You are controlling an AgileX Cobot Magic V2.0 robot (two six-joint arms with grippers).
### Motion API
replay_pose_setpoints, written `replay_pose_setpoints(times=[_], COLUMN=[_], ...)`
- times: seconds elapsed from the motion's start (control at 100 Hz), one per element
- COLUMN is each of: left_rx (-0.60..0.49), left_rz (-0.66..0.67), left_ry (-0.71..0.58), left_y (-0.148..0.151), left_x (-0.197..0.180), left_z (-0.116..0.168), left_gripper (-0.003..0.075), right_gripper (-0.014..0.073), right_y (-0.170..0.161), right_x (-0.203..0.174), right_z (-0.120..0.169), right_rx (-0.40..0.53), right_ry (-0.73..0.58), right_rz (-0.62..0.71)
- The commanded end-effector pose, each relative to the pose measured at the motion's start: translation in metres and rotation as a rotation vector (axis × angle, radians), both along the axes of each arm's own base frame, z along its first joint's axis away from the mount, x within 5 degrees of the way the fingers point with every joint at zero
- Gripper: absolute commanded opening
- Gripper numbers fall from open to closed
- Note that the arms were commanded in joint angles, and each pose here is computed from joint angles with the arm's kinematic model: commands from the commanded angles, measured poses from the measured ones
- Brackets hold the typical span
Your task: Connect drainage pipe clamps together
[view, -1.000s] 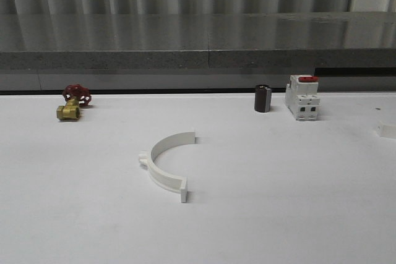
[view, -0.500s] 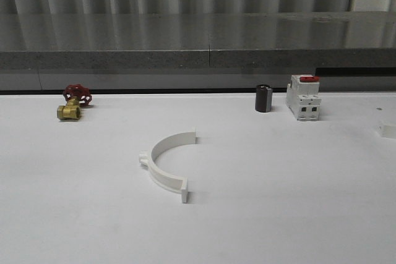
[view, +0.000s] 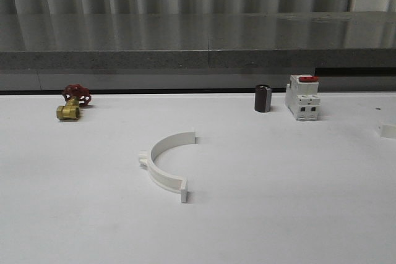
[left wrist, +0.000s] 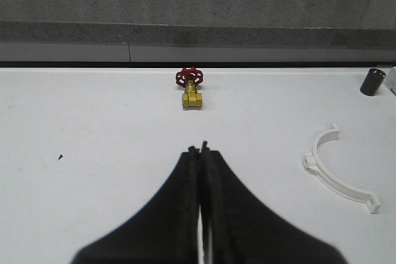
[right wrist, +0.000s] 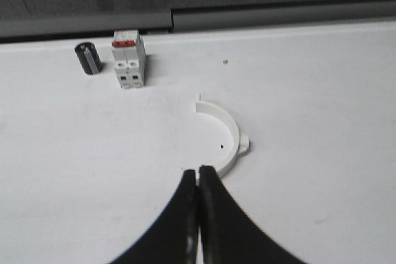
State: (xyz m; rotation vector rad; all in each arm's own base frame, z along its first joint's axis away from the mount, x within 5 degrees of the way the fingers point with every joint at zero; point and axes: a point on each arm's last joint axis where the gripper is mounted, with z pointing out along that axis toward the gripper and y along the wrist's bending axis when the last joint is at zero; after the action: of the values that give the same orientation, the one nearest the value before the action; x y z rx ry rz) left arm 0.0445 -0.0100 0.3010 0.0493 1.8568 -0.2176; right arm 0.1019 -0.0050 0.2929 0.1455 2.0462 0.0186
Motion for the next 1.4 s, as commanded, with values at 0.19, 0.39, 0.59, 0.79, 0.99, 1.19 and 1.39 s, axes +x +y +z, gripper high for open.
replay_pose_setpoints(times=[0.19, 0.39, 0.59, 0.79, 0.99, 1.19, 1.39], left_rx=[-0.025, -0.025, -0.025, -0.025, -0.025, -0.025, -0.025], left_rz=[0.006, 0.006, 0.006, 0.006, 0.006, 0.006, 0.006], left_ry=[-0.078, -0.078, -0.078, -0.078, -0.078, -0.078, -0.078], left_y=[0.0, 0.0, 0.0, 0.0, 0.0, 0.0, 0.0], left_x=[0.001, 0.001, 0.001, 0.001, 0.001, 0.001, 0.001], left_z=[0.013, 0.013, 0.013, 0.013, 0.013, 0.013, 0.013], left_gripper=[-0.002, -0.002, -0.002, -0.002, -0.002, -0.002, -0.002], right_gripper=[0.0281, 0.0591, 0.0601, 0.0601, 0.0601, 0.0601, 0.0601], right_y=[-0.002, -0.004, -0.023, -0.051, -0.058, -0.062, -0.064], right_x=[0.071, 0.114, 0.156, 0.185, 0.224, 0.248, 0.259], right_z=[0.024, 0.024, 0.011, -0.018, -0.048, -0.081, -0.102], right_rx=[0.0, 0.004, 0.018, 0.065, 0.076, 0.085, 0.09], right_ry=[0.233, 0.388, 0.474, 0.608, 0.729, 0.829, 0.886], right_rz=[-0.003, -0.009, -0.078, -0.162, -0.162, -0.158, -0.157])
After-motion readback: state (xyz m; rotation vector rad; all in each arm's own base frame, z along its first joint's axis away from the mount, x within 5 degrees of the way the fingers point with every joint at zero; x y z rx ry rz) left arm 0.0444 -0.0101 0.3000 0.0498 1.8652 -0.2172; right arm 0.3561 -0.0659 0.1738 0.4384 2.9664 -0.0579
